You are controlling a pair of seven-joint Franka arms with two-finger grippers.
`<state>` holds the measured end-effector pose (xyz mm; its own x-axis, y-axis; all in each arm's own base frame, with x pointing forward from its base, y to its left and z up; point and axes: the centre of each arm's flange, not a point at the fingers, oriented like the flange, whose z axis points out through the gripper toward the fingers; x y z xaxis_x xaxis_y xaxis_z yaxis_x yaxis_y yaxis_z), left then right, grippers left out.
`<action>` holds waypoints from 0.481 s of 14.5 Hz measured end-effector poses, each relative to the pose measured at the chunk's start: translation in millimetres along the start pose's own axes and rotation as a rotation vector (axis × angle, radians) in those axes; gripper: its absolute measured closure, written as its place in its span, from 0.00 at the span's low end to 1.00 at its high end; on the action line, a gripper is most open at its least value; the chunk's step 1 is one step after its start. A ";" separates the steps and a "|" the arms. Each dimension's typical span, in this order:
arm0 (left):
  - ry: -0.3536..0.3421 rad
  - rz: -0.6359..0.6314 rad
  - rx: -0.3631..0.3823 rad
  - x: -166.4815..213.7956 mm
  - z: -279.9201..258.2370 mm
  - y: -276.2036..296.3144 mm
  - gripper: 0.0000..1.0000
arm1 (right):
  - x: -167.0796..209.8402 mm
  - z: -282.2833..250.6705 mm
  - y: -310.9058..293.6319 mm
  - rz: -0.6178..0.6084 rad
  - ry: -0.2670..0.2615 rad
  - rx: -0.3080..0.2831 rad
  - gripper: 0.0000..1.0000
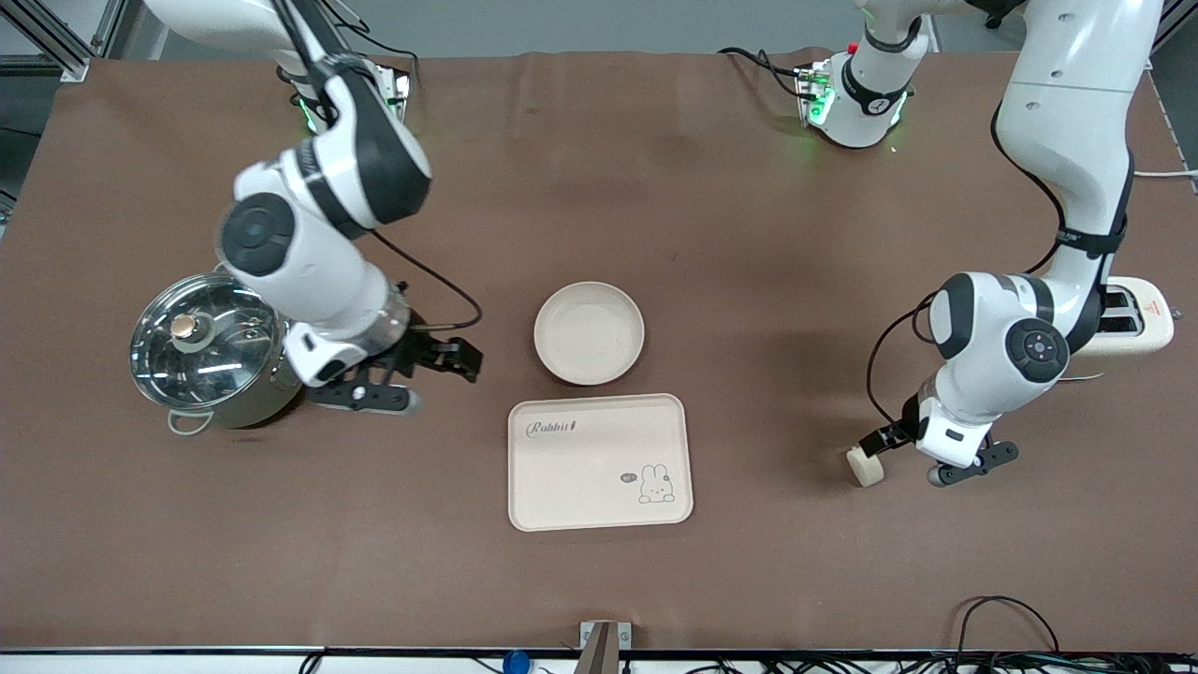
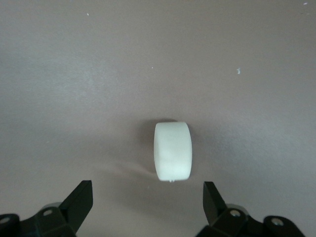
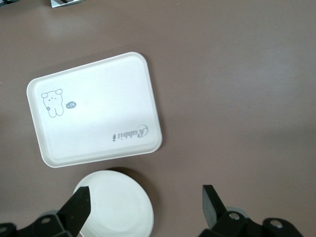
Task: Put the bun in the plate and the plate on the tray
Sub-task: 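Grasp the bun with the left gripper while the right gripper grips the plate rim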
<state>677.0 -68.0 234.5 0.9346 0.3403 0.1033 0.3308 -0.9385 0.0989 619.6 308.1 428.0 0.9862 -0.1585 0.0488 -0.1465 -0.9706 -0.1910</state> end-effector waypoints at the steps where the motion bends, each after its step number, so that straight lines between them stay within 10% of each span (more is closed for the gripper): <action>1: 0.001 -0.005 -0.002 2.6 6.7 0.5 0.03 | -9.5 15.0 -8.1 0.000 0.007 0.004 0.00; 7: -0.005 -0.032 -0.008 11.9 38.0 2.5 0.19 | -93.6 112.8 -37.3 -0.043 0.031 0.017 0.00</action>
<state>694.0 -68.5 198.5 0.9243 0.3695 0.0952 0.3592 -0.9268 0.1095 541.5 379.6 320.0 0.9886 -0.1222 0.0881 -0.1021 -0.9736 -0.2043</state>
